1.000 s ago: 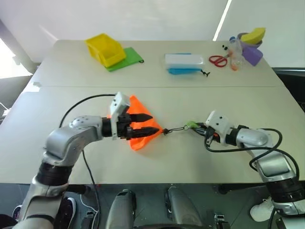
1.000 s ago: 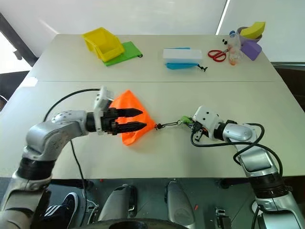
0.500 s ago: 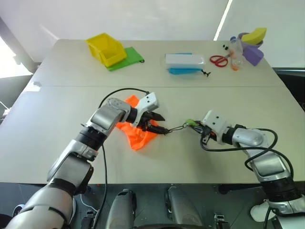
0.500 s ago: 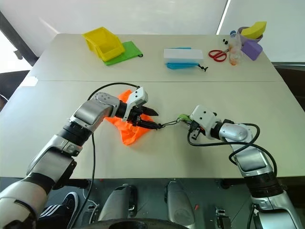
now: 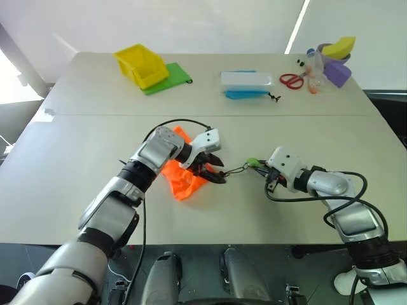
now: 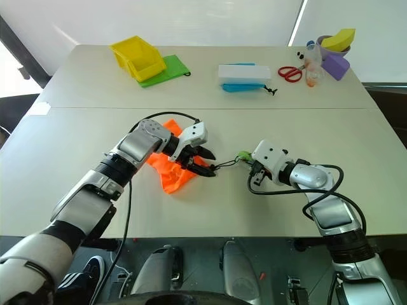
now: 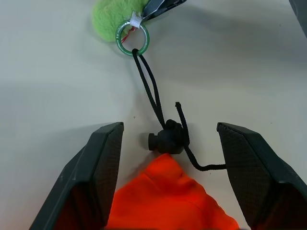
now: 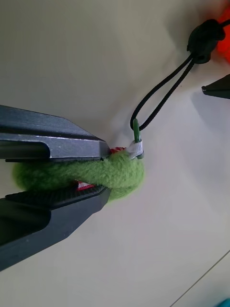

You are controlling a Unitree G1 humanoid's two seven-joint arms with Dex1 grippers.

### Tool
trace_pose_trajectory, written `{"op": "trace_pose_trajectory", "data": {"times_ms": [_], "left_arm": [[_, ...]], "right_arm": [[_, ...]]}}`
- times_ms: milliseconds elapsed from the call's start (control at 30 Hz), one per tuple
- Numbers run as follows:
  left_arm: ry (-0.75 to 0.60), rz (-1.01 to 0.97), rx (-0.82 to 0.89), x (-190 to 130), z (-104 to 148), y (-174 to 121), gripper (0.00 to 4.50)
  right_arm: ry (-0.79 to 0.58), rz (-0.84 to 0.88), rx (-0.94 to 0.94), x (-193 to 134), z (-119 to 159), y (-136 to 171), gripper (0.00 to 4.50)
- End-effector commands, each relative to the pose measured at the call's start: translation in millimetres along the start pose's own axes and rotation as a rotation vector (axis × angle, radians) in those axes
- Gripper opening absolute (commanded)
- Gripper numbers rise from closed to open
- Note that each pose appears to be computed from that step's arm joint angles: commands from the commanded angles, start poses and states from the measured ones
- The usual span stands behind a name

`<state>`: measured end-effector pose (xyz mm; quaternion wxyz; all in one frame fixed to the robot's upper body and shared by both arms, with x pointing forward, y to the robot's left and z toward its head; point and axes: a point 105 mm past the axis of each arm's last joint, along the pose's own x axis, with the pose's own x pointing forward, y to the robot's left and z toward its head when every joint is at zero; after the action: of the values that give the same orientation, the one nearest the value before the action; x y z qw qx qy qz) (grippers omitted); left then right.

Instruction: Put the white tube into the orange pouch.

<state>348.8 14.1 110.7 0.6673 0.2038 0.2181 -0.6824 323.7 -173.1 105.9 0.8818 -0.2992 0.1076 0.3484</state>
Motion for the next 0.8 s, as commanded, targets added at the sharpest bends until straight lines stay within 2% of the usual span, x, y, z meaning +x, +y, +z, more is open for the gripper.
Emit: {"op": "trace_pose_trajectory", "data": {"times_ms": [33,100,200,600,800], "left_arm": [[-0.003,-0.002,0.023,-0.3,5.6,0.6,3.09],[0.011,0.011,0.049,2.0,2.4,0.8,2.45],[0.016,0.019,0.039,2.8,0.7,1.4,1.05],[0.029,-0.019,0.032,-0.8,-4.0,-5.7,1.05],[0.071,-0.019,0.078,-10.1,-13.3,-11.6,1.05]], "right_arm": [[-0.036,-0.017,-0.033,-1.3,12.7,-2.9,0.62],[-0.037,-0.019,-0.035,-1.3,13.2,-3.3,0.62],[-0.04,-0.021,-0.036,-1.1,14.6,-4.8,0.62],[-0.045,-0.029,-0.046,-1.2,16.5,-7.7,0.62],[-0.019,-0.146,-0.069,-6.0,10.5,-34.2,0.62]]}}
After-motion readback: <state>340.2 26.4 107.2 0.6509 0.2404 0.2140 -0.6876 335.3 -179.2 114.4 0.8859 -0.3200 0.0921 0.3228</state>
